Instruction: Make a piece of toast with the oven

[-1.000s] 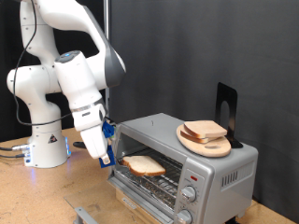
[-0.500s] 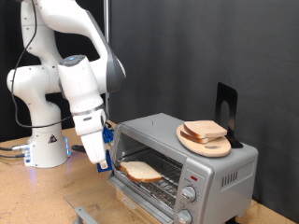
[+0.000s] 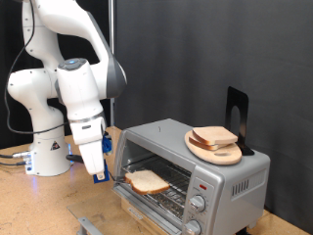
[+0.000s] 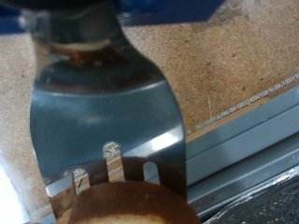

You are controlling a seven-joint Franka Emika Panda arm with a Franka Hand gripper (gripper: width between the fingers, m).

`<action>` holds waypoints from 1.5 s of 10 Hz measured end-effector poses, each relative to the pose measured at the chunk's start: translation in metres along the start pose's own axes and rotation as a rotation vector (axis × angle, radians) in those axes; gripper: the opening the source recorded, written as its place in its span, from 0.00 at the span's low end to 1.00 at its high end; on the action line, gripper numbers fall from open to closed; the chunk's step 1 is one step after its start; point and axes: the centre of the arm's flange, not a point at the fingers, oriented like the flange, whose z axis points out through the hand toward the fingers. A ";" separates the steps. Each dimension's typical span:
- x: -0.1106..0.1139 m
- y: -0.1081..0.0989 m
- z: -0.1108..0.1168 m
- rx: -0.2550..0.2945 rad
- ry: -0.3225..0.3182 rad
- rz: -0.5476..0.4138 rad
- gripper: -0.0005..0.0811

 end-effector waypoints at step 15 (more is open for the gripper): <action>0.015 -0.038 0.006 0.056 0.014 0.019 0.56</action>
